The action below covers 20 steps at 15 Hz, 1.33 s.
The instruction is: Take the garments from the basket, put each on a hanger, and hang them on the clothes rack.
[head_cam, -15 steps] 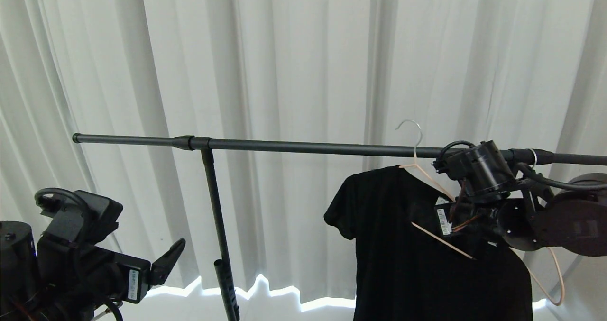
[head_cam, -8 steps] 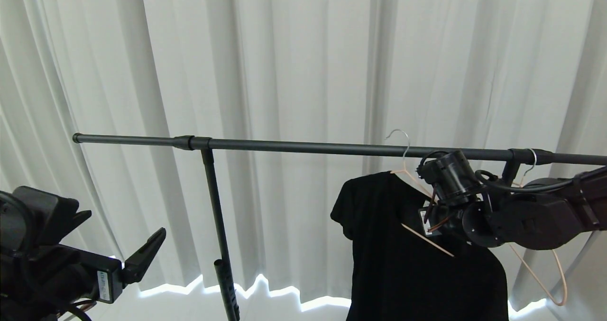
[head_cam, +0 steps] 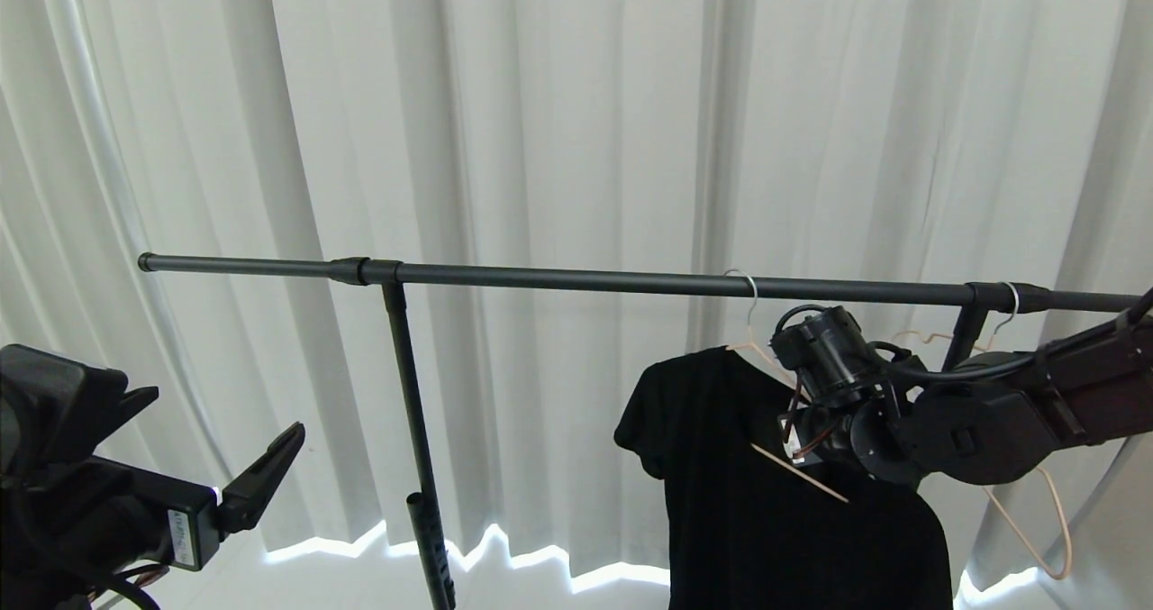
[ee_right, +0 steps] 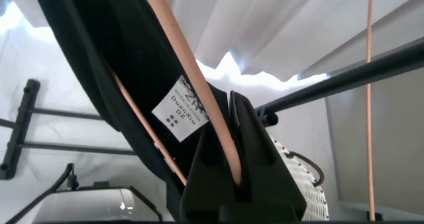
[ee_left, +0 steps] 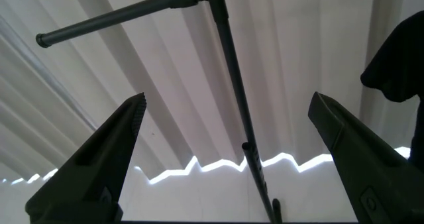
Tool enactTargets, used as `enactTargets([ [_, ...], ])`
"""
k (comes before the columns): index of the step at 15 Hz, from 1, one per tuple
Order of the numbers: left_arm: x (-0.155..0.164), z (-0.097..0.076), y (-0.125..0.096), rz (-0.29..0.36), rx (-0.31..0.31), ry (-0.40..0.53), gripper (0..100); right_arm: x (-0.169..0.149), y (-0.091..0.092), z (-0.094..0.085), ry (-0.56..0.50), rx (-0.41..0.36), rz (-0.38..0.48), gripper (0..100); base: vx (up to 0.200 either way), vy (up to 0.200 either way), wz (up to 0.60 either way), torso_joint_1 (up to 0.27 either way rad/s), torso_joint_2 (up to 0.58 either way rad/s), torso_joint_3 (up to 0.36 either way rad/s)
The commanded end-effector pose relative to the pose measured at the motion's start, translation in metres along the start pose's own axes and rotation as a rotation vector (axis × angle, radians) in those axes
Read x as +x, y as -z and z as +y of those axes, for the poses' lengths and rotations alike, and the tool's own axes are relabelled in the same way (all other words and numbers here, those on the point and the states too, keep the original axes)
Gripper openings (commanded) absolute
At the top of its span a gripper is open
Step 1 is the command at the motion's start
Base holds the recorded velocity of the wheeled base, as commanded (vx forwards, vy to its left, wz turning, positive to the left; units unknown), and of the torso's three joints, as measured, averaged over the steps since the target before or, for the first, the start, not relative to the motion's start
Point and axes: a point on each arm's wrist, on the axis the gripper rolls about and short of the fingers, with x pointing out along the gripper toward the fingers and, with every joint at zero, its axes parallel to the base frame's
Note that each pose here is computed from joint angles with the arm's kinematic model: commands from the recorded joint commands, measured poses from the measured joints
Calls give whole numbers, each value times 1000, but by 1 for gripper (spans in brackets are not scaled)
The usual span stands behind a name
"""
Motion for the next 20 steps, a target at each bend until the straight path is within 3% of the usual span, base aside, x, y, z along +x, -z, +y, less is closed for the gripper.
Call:
enactTargets([
  [1, 0, 0, 0, 0, 0, 0, 100, 1, 1, 1, 0, -4, 3, 0, 0, 0, 0, 0, 0, 0],
  [2, 0, 0, 0, 0, 0, 0, 100, 1, 1, 1, -1, -5, 3, 0, 0, 0, 0, 0, 0, 0],
  [3, 0, 0, 0, 2, 0, 1, 100, 0, 1, 1, -1, -4, 1, 100, 0, 0, 0, 0, 0, 0],
  [7, 0, 0, 1, 5, -1, 1, 100, -16, -9, -6, -16, 29, -48, 100, 0, 0, 0, 0, 0, 0],
  [13, -3, -3, 12, 33, 8, 13, 100, -84, -17, -30, -85, 60, -151, 100, 0, 0, 0, 0, 0, 0],
  [15, -4, -3, 13, 36, 12, 14, 100, -107, -15, -46, -87, 56, -156, 100, 0, 0, 0, 0, 0, 0],
  [20, -3, 2, 16, 58, 47, -33, 100, -164, 19, -109, -16, -9, -26, 100, 0, 0, 0, 0, 0, 0],
])
